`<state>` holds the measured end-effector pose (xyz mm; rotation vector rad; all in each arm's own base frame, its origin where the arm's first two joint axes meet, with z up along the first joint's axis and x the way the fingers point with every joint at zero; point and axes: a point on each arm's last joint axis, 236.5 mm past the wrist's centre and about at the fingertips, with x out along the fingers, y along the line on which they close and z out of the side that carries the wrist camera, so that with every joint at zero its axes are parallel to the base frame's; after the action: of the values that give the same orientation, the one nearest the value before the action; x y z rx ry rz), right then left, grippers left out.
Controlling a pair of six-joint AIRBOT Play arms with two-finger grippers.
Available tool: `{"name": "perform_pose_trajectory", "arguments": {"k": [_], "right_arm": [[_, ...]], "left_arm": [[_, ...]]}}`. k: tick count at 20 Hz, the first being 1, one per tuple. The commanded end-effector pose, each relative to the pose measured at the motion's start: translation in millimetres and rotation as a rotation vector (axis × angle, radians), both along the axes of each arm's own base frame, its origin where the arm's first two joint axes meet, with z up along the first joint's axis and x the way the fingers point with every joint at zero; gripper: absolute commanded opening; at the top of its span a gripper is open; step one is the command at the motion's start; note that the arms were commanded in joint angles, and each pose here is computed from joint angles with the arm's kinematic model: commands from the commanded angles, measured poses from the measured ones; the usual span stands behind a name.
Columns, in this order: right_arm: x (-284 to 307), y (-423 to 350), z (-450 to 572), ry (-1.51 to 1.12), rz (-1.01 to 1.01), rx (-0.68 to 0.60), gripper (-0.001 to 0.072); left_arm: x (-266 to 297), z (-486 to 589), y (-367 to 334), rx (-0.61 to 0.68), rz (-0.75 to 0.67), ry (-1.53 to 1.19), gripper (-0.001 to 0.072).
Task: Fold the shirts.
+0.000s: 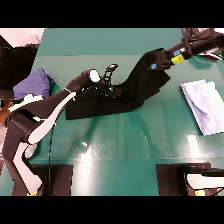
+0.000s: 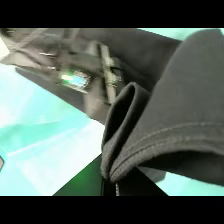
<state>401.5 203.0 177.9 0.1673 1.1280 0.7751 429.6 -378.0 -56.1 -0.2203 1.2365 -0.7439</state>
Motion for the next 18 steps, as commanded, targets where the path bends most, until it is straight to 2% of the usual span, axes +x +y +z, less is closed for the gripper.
{"name": "perform_pose_trajectory", "arguments": {"k": [1,9,12,15,18], "right_arm": [[1,40,9,-0.017,0.08,0.006,0.0022],[4,111,-18,-0.049,0.159,0.041,0.0022],[-2,133,-22,-0.059,0.186,0.052,0.0022],[-5,154,-33,-0.068,0.219,0.06,0.0022],[-10,193,-40,-0.073,0.277,0.152,0.0023]], "left_arm": [[16,-3,10,-0.005,0.057,0.005,0.0023],[30,30,94,0.03,-0.005,0.092,0.0022],[53,80,143,0.052,0.043,-0.011,0.0022],[64,129,205,0.138,0.104,-0.139,0.0023],[58,172,263,0.223,0.177,-0.215,0.0023]]}}
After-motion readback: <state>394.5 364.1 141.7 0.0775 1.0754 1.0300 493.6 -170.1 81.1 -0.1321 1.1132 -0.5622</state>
